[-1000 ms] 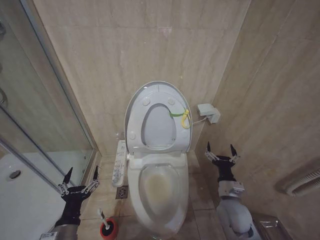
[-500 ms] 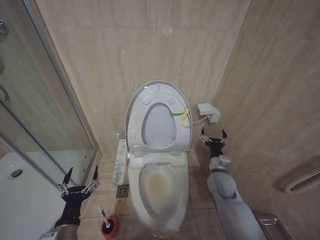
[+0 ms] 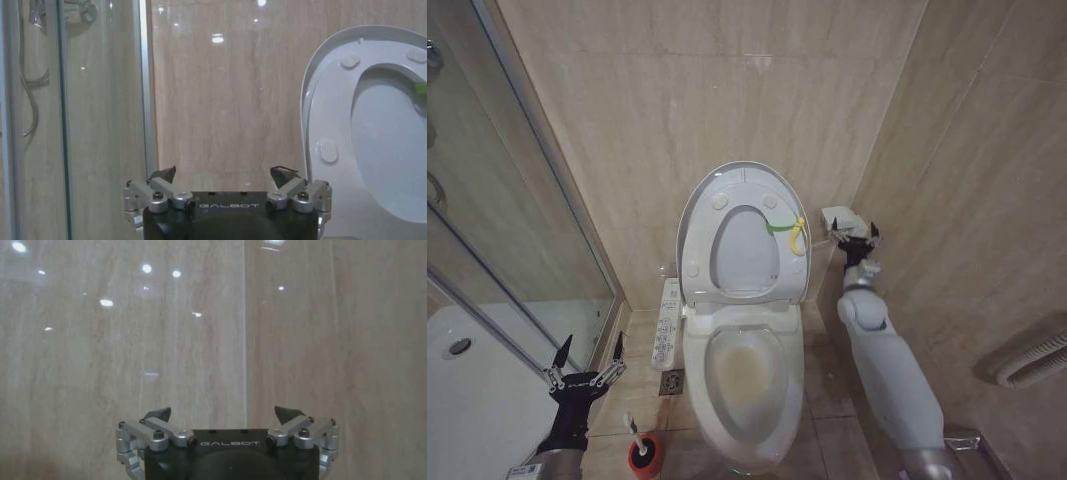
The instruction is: Open the toilet lid, clean the toilet bowl with a toilet brush, close the toilet lid, and flush.
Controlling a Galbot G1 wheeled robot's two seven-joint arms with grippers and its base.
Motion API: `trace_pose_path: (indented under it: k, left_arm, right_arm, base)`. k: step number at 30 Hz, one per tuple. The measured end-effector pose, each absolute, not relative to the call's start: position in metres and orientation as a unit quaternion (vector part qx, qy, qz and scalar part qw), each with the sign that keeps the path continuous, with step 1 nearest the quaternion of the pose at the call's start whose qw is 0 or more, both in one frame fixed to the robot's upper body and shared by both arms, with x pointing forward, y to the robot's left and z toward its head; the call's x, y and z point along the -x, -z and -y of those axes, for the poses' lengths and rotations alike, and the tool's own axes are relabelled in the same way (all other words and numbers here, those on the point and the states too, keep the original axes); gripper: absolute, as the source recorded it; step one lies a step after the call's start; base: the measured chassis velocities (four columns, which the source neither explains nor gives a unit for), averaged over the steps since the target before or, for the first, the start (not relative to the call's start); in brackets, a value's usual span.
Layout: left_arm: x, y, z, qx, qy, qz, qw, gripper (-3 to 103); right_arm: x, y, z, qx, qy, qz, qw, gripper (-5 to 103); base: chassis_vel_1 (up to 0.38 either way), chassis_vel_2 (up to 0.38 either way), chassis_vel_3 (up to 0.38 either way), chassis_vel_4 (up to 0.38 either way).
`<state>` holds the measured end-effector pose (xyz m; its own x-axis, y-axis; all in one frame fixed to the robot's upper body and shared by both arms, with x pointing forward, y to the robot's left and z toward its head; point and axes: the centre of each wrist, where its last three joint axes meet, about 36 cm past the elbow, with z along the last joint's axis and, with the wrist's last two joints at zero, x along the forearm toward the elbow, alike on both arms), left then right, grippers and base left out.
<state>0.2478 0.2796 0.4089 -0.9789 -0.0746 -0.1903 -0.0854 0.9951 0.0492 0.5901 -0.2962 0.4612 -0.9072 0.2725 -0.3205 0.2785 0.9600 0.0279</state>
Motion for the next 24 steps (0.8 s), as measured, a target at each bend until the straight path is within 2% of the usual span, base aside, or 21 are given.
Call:
trace_pose_path:
  k: [14, 24]
  left_arm:
    - [-0.248, -0.409, -0.280, 0.040, -0.029, -0.994, 0.095, 96]
    - [-0.248, -0.409, -0.280, 0.040, -0.029, -0.994, 0.095, 96]
  right_arm:
    - [-0.635, -0.477, 0.270, -0.123, 0.002, -0.979, 0.163, 100]
    - [-0.644, -0.493, 0.244, -0.095, 0.009, -0.981, 0.169, 100]
  base:
    - [0.000, 0.000, 0.000, 0.000]
    - [0.000, 0.000, 0.000, 0.000]
